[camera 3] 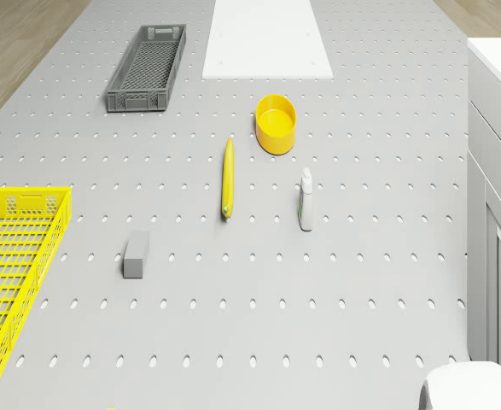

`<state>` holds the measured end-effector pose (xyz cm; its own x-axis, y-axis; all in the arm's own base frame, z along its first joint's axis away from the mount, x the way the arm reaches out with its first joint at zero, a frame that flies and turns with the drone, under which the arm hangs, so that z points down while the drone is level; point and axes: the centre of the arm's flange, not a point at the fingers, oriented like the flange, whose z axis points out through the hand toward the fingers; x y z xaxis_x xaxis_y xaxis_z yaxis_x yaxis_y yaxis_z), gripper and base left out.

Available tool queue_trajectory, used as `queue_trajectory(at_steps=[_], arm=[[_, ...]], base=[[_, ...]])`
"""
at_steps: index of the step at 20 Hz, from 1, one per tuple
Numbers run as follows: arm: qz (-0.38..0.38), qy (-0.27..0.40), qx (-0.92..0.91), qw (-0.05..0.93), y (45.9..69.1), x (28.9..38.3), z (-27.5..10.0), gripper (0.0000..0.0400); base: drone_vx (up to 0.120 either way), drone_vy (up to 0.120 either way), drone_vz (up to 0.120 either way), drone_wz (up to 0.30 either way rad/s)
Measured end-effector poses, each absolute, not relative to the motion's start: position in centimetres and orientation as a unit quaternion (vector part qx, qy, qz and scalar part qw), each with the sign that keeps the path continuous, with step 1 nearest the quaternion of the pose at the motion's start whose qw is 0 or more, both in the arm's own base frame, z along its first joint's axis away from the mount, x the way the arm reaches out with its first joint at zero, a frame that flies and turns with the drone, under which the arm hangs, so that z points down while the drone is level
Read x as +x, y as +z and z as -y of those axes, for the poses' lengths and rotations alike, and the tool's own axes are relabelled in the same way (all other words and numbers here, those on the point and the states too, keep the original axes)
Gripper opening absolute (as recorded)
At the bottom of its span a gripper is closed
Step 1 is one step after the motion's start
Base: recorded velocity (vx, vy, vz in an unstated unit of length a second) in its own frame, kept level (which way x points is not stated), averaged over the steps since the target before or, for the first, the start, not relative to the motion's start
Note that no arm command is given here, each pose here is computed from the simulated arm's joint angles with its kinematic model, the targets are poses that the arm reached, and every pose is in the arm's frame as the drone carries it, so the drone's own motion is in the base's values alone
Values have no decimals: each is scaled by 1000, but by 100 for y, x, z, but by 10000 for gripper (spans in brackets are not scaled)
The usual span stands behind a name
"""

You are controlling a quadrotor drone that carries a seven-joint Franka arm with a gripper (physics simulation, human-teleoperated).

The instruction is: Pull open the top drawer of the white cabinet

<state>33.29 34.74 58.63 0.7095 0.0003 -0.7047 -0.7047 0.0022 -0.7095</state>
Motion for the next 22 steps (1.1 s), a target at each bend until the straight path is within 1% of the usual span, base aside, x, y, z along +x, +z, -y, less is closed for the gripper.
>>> queue_trajectory(at_steps=[1, 3, 7, 12, 14, 18, 22], arm=[[-270, 269, -653, 655, 5863, 3329, -3485, 190], [-270, 269, -653, 655, 5862, 3329, -3502, 157], [-270, 269, -653, 655, 5861, 3329, -3519, 124], [-276, 275, -651, 652, 5861, 3330, -3526, 113], [-280, 278, -652, 647, 5897, 3322, -3522, 134], [-278, 276, -651, 650, 5876, 3327, -3526, 118], [-280, 279, -649, 650, 5867, 3328, -3486, 113]], base=[[0, 0, 0, 0], [0, 0, 0, 0], [0, 0, 0, 0], [0, 0, 0, 0], [0, 0, 0, 0], [0, 0, 0, 0], [0, 0, 0, 0]])
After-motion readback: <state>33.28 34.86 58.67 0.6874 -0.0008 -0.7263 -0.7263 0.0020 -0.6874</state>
